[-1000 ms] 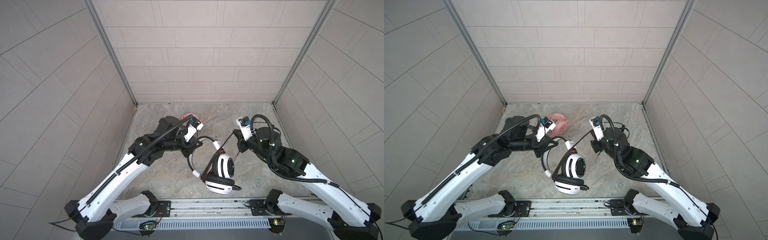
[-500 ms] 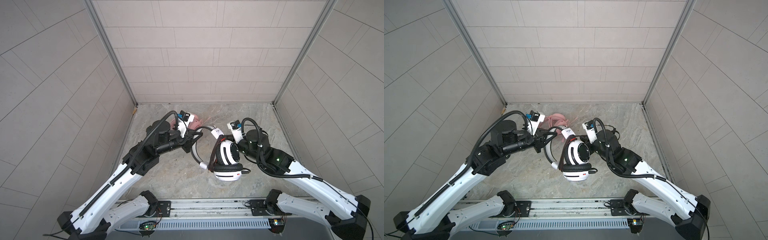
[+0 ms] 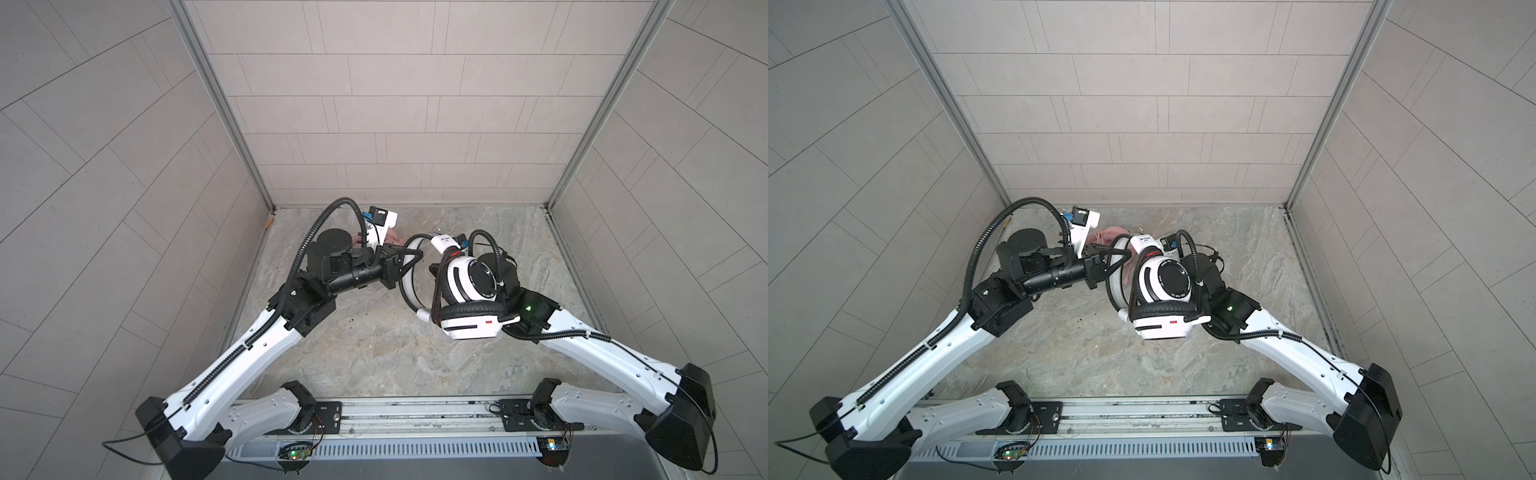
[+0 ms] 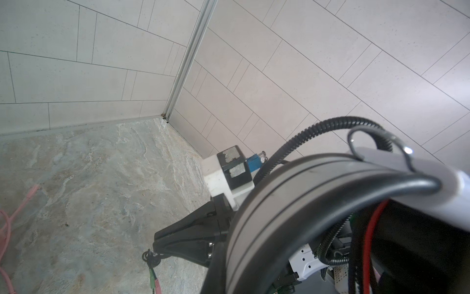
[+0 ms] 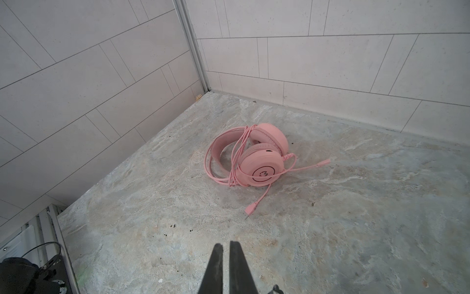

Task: Wrap the headphones
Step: 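Bring the cable back to the headset with right gripper while left lowers it, then draw the cable down and away with the right gripper while left raises the headset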

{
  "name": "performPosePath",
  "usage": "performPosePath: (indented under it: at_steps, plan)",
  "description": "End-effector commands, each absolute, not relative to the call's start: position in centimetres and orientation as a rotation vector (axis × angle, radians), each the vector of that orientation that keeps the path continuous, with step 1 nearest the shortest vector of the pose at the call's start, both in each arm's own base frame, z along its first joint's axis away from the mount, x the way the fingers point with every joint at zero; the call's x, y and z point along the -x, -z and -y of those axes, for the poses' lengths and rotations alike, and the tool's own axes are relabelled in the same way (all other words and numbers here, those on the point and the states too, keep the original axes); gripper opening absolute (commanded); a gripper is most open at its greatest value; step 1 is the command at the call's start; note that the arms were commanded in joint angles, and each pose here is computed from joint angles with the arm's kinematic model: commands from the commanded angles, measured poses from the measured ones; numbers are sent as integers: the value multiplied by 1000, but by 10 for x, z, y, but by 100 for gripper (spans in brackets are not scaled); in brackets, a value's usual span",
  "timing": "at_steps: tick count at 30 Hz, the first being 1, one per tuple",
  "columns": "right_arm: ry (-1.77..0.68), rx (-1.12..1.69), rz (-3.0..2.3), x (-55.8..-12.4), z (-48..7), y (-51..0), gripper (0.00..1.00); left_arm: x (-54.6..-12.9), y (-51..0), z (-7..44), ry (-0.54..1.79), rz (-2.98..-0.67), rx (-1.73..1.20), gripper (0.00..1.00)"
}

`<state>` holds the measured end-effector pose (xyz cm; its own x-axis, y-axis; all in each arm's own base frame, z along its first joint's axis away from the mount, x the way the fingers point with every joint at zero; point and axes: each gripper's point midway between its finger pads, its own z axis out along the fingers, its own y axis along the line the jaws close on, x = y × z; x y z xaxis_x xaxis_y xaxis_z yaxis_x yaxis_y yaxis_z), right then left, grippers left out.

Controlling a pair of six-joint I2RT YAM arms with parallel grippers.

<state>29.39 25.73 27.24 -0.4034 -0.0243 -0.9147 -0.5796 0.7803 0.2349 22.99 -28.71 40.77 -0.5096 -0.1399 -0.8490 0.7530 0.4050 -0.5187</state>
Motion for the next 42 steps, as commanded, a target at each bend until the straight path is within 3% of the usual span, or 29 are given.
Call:
performPosePath:
  at_steps: [1,11,21,32,42]
  plan:
    - [-656,434,-1988,-298,-256,-242,9,-199,-520,271,1365,-1392,-544,0]
    - [-713,451,-2066,-295,-265,-208,9,-214,-546,252,1226,-1381,-456,0]
    - [-853,393,-2125,-279,-270,-176,9,-275,-529,151,819,-1455,188,0]
    - [-838,330,-2121,-253,-247,-178,10,-290,-419,49,350,-1449,760,0]
    - [-687,559,-2128,-225,-260,-211,10,-281,-372,15,111,-1426,932,0]
